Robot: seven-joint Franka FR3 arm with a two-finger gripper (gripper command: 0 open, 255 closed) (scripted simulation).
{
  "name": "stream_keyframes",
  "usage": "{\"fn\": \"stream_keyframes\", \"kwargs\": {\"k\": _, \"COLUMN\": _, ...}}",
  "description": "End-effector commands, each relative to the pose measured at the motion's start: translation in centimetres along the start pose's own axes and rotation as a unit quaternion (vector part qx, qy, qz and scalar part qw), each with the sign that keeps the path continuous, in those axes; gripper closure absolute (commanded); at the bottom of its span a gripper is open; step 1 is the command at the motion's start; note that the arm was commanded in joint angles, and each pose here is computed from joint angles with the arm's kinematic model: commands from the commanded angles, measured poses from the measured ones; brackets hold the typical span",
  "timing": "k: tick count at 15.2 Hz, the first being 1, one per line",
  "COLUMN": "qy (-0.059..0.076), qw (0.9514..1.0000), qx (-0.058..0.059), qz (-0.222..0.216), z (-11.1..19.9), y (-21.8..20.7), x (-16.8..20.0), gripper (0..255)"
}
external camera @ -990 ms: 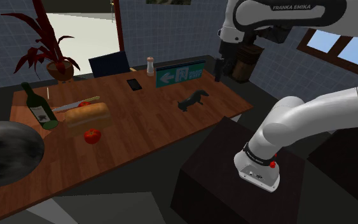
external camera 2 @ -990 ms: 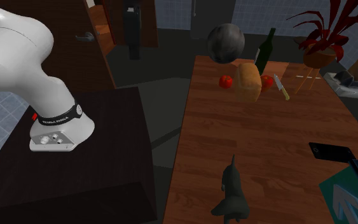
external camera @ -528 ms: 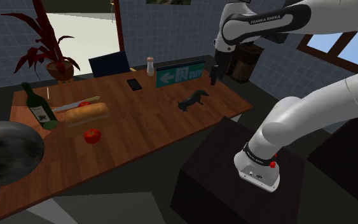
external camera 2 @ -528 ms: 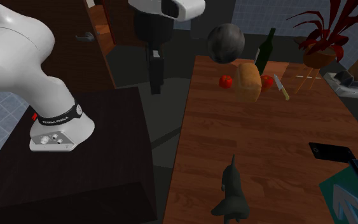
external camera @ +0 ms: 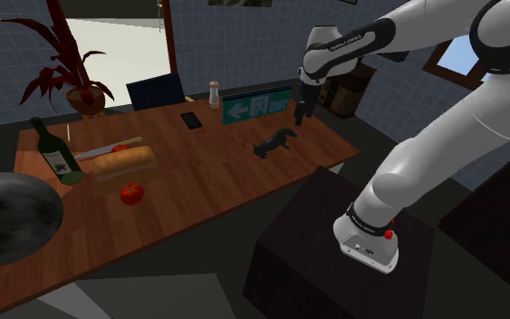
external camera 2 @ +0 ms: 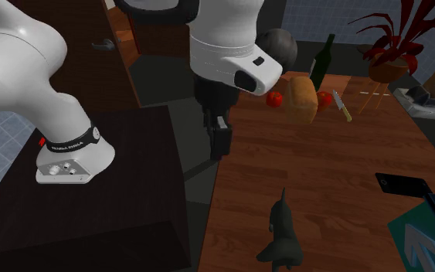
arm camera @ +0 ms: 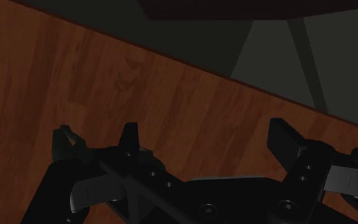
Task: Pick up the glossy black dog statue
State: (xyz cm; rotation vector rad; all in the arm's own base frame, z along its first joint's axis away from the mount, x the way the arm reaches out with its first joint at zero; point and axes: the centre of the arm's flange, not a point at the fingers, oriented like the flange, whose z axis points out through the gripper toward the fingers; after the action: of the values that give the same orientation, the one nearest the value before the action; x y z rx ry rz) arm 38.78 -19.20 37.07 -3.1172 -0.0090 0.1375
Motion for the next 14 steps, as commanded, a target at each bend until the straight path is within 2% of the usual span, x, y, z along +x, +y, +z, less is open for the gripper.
{"fn": "stream_keyframes", "kwargs": {"k": 1, "qy": 0.002, "qw": 1.0000, "qx": -0.004, "qz": -0.002, "z": 1.8, "y": 1.7, "x": 1.3, "gripper": 0}}
{"fn": "stream_keyframes", "kwargs": {"k": 14, "qy": 0.012, "qw": 0.9995, "qx": -0.027, "qz": -0.012, "z": 11.6, "y": 12.6, "x": 8.9, "gripper": 0}}
